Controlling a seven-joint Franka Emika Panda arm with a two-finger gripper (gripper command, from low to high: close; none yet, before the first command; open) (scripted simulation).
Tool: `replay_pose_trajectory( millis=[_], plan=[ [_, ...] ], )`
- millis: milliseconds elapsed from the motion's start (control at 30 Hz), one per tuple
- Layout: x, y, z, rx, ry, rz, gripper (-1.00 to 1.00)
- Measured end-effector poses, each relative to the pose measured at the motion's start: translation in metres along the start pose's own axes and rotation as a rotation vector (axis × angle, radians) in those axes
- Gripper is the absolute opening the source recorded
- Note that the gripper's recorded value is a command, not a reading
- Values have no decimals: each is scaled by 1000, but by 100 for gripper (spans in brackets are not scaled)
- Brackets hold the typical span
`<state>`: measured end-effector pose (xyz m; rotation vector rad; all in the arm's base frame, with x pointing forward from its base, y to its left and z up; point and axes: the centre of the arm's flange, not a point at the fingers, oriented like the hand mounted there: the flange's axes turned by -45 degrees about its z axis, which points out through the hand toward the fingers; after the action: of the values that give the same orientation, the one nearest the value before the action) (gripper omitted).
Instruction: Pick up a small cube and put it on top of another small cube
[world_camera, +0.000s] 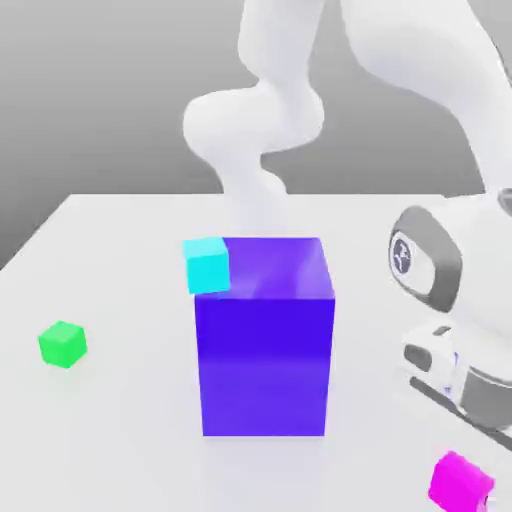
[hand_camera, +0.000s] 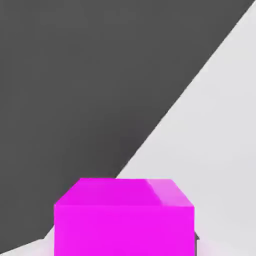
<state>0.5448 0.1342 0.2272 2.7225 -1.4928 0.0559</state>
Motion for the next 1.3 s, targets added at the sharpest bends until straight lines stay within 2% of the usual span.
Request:
replay_pose_trajectory(
  millis=[267,467,633,867,1300],
  plan=[
    [154,136,-23,-41,31,269,-100],
    [235,300,-25,-69,19,525,-100],
    [243,411,-18,-67,-8,680,-100],
    [205,512,-3,-17,-46,814,-100],
    [206,523,17,-3,-16,828,-100]
  ],
)
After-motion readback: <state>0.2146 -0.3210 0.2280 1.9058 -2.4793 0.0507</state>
